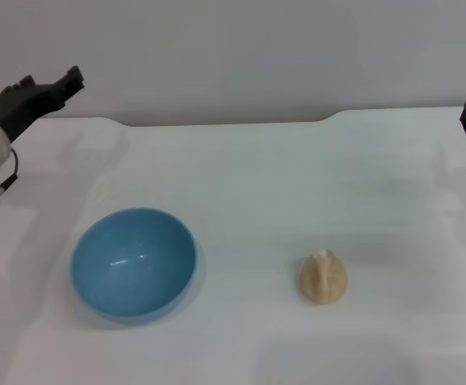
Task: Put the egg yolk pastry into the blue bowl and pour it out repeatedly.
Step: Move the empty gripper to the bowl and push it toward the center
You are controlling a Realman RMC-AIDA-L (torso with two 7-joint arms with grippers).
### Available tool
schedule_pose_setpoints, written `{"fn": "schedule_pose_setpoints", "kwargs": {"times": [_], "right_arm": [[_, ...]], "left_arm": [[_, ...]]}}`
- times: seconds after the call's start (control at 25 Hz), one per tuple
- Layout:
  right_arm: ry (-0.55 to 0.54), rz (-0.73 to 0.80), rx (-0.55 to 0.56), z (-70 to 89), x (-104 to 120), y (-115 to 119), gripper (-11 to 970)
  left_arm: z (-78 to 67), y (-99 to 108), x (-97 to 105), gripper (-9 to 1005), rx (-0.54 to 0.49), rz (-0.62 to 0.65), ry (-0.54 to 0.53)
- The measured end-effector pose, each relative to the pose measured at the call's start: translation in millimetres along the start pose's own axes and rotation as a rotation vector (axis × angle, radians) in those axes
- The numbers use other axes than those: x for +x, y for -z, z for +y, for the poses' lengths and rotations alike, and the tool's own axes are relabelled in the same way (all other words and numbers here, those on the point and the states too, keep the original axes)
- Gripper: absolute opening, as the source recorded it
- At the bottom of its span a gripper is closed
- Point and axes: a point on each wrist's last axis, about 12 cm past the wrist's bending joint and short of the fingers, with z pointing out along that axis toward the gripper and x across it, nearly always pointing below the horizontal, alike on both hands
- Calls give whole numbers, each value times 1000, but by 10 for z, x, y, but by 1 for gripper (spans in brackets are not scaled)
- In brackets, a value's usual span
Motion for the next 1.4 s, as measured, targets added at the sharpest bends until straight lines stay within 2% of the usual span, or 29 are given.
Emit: {"fn": "schedule_pose_setpoints", "kwargs": {"times": [0.08, 0.12, 0.24, 0.32, 0.56, 0.6, 0.8, 0.92, 1.16, 1.4], "right_arm": [[0, 0, 0, 0, -1, -2, 504], [0, 0, 1, -2, -4, -5, 504], [0, -1, 1, -2, -9, -12, 504], [0, -1, 0, -1, -12, -16, 503], [-1, -8, -4, 10, -37, -40, 503], [0, -11, -6, 16, -46, -49, 503], [1, -21, -15, 42, -87, -91, 502], [3, -23, -16, 46, -92, -95, 503], [-3, -22, -15, 54, -81, -80, 504], [-10, -22, -17, 72, -74, -69, 503]], "left_arm": [[-21, -42, -71, 862, -2, 25, -11], [-157, -90, -298, 862, -24, 113, -82], [-233, -54, -408, 861, -42, 142, -115], [-352, 94, -614, 861, -97, 203, -168], [-554, 357, -818, 862, -172, 373, -245], [-606, 408, -832, 862, -156, 436, -248], [-650, 484, -836, 862, -95, 557, -298], [-695, 519, -803, 861, -71, 687, -310], [-700, 531, -795, 861, -83, 765, -318], [-725, 447, -702, 862, -72, 871, -349]]}}
